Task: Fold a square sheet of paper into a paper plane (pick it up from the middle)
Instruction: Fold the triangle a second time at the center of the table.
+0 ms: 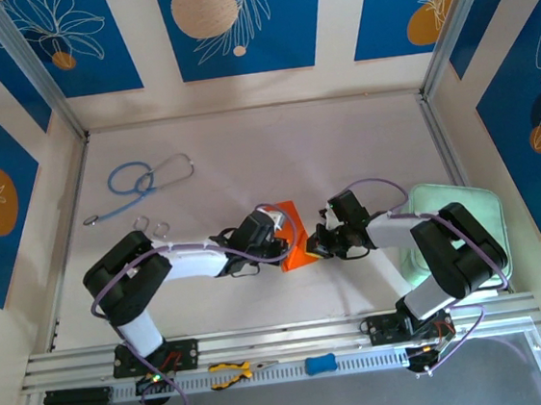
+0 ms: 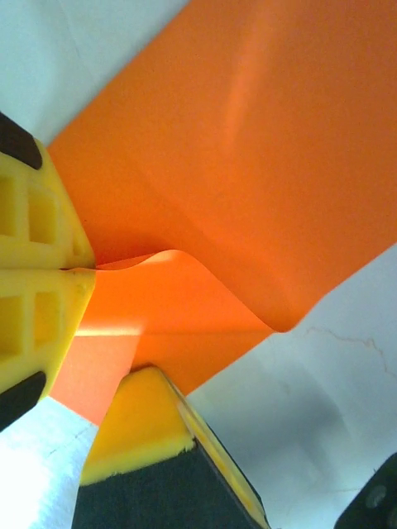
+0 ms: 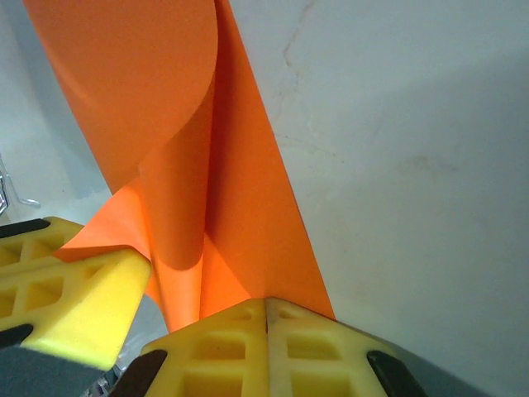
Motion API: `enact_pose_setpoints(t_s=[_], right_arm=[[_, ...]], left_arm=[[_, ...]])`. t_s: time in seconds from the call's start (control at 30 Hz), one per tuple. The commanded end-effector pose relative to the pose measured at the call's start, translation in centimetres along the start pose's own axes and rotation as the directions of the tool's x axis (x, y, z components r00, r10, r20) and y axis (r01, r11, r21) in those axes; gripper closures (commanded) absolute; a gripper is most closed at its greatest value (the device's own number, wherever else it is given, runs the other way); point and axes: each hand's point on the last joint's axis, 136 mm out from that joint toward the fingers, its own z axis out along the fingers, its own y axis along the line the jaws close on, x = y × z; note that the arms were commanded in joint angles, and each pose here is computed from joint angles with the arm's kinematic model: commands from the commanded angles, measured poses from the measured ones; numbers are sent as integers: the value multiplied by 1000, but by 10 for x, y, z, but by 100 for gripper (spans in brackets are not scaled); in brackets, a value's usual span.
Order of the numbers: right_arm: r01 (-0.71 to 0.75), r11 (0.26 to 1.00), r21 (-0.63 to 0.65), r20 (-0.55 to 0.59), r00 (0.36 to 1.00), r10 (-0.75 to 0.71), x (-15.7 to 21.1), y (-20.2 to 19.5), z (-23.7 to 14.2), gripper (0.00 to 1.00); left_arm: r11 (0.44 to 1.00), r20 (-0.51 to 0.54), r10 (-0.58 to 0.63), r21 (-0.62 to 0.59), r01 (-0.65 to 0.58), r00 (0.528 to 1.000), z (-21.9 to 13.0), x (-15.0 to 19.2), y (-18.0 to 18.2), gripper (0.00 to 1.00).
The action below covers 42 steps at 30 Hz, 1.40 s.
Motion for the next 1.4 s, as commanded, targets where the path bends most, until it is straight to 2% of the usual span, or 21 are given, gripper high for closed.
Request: enact_pose_setpoints(t_s=[0.0,0.27,0.6,1.37], right_arm=[[-34,994,106,-38,999,39,12,-27,5,99],[-31,994,107,-41,999,35,13,-26,6,99],[-24,994,109,-37,999,28,13,-25,5,99],[-25,993,119,-32,999,29,12,-25,4,99]], left_arm=[[1000,19,7,-20,-7,1000,2,-4,9,100],[1000,36,-26,12,26,999,1,-14,13,98],[999,13,-37,-19,37,999,3,-9,20,98],[998,39,-51,-24,52,998,-1,-9,23,99]])
